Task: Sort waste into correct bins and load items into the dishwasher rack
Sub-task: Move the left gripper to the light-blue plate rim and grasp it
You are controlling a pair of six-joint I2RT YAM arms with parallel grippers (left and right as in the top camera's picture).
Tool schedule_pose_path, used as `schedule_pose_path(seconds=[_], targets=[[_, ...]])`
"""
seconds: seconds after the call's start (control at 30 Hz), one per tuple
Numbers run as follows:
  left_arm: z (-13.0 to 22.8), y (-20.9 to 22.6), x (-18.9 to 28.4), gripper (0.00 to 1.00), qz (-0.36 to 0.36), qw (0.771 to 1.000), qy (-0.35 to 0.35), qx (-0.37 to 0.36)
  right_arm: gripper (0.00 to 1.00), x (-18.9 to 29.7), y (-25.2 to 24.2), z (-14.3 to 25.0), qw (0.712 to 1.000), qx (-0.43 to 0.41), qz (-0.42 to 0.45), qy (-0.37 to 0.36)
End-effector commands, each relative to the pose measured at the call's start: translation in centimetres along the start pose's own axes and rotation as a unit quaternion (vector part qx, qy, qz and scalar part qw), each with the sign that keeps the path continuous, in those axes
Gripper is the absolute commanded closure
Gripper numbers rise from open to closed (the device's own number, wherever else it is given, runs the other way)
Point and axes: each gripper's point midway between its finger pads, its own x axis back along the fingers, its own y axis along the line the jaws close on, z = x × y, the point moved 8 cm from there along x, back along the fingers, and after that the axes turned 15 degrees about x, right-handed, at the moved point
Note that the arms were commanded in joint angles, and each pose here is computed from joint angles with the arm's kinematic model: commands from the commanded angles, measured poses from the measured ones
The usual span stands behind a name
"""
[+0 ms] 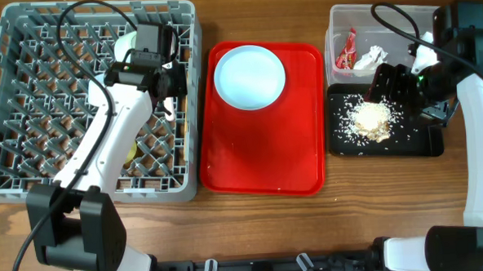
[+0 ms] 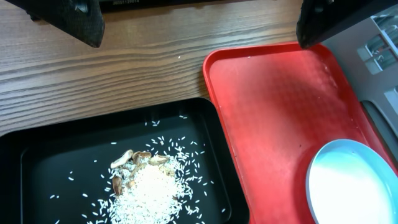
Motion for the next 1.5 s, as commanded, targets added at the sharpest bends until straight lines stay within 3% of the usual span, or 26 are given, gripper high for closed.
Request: schedule_pose_path(seconds=[0.0,0.17,0.2,0.37,0.63,0.8,0.93,1.07,1.23,1.3,1.37,1.47], targets=[[0.1,-0.3,-0.1,0.57,0.019,1.000,0.007,-0.007,0.01,0.9,0.2,0.0,1.000,0.012,-0.004,-0.018],[0.6,-3.4,1.5,0.45,0.073,0.997,0.003,-0.033,0.00,0.9,0.2,0.0,1.000,0.012,-0.003,-0.018],[0.6,-4.5,2.2,0.39,0.087,0.995,-0.007,-0.045,0.00,0.9,0.1,0.0,1.000,0.012,-0.002,-0.018],[1.9,-10.5,3.1,0.29,0.154,0.979,-0.055,-0.122,0.00,0.9,0.2,0.0,1.000,0.012,-0.002,-0.018],[8.7,-17.2,-3.0,0.23,0.170,0.930,-0.020,-0.327,0.00,0.9,0.2,0.0,1.000,0.011,-0.002,-0.018],[11.1,-17.8,-7.1,0.18,0.136,0.925,0.000,-0.354,0.00,0.9,0.2,0.0,1.000,0.012,-0.002,-0.018],[11.9,-17.6,-8.2,0.25,0.128,0.925,0.017,-0.357,0.00,0.9,0.2,-0.1,1.000,0.012,-0.002,-0.020],[13.2,-16.8,-9.2,0.47,0.112,0.923,0.053,-0.363,0.00,0.9,0.2,-0.1,1.000,0.012,-0.002,-0.019],[15.0,-16.5,-9.4,0.59,0.097,0.913,0.086,-0.387,0.01,0.9,0.2,-0.1,1.000,0.012,-0.002,-0.020],[15.2,-16.8,-9.2,0.67,0.092,0.912,0.079,-0.392,0.00,0.9,0.2,-0.1,1.000,0.012,-0.002,-0.020],[15.3,-16.9,-9.2,0.87,0.091,0.912,0.076,-0.393,0.00,0.9,0.1,-0.1,1.000,0.013,-0.002,-0.020],[15.2,-16.9,-9.2,0.96,0.088,0.912,0.075,-0.393,0.00,0.9,0.1,-0.1,1.000,0.013,-0.002,-0.020]])
